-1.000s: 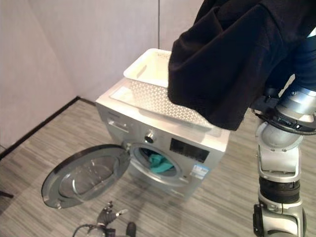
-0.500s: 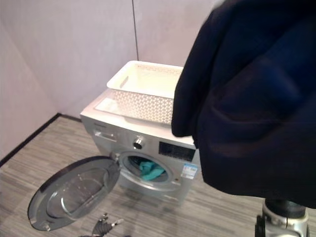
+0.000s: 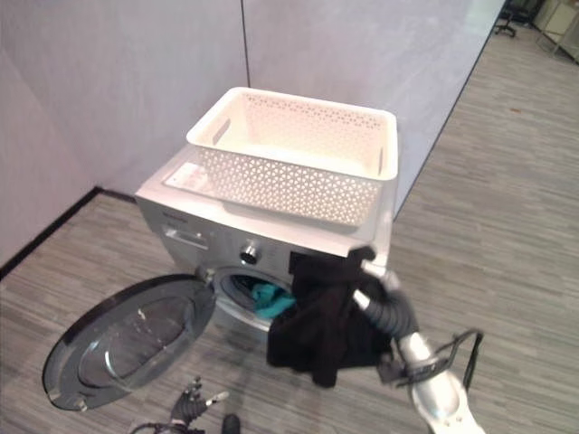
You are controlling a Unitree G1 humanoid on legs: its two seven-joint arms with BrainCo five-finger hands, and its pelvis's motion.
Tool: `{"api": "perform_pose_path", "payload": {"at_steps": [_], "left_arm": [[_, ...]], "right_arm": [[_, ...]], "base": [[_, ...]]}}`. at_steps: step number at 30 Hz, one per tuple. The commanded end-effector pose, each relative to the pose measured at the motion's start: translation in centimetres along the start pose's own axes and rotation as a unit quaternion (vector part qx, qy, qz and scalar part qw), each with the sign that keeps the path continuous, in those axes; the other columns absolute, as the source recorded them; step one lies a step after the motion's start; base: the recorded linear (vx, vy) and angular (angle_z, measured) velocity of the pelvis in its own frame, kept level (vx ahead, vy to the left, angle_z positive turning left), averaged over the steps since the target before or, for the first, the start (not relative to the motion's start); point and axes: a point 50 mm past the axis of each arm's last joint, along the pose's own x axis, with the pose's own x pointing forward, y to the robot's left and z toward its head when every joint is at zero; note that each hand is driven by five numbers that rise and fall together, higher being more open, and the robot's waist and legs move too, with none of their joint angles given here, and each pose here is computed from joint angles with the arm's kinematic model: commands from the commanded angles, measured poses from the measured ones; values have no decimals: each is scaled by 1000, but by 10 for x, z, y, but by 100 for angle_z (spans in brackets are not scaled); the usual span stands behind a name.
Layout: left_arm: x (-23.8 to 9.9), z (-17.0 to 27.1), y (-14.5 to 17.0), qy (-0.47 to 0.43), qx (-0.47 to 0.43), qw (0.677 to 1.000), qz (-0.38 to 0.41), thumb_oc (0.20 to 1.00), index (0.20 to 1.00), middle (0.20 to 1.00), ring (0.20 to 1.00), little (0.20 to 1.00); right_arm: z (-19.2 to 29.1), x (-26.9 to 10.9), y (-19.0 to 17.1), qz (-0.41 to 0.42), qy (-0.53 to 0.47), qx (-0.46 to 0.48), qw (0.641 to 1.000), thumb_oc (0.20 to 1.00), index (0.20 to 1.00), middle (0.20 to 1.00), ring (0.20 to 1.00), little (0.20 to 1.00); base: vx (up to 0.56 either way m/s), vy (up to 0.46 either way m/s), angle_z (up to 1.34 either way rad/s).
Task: Grab the laundry basket,head to the washer,open it,put in the laundry and shut it.
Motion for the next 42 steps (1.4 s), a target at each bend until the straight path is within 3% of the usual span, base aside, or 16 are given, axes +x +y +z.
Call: {"api": "perform_pose_path", "payload": {"at_steps": [1, 7, 12, 26, 42], "left_arm": [[14, 55, 4, -127, 62, 990, -11, 1000, 1000, 1000, 1000, 1000], [11, 110, -5, -242, 115, 963, -41, 1000, 1000, 1000, 1000, 1000], [3, 160, -31, -319, 67, 939, -113, 1000, 1000, 1000, 1000, 1000], [-22, 216, -109, -368, -2, 887, -277, 1000, 1000, 1000, 1000, 1000], [-40, 254, -148, -403, 15, 857, -322, 1000, 1000, 1000, 1000, 1000]], "right_arm": [[44, 24, -15, 18, -132, 11, 991, 200, 200, 200, 200, 200], [33, 31, -6, 37, -109, 30, 993, 200, 200, 200, 200, 200], [34, 48, -1, 35, -115, 38, 992, 200, 200, 200, 200, 200], [48, 72, 6, 15, -144, 51, 988, 200, 200, 200, 200, 200], [40, 72, 9, 17, -115, 114, 987, 200, 200, 200, 200, 200]], "base": [[-40, -3, 1], [-7, -3, 1], [-7, 11, 6], [4, 11, -3], [0, 0, 0]]}}
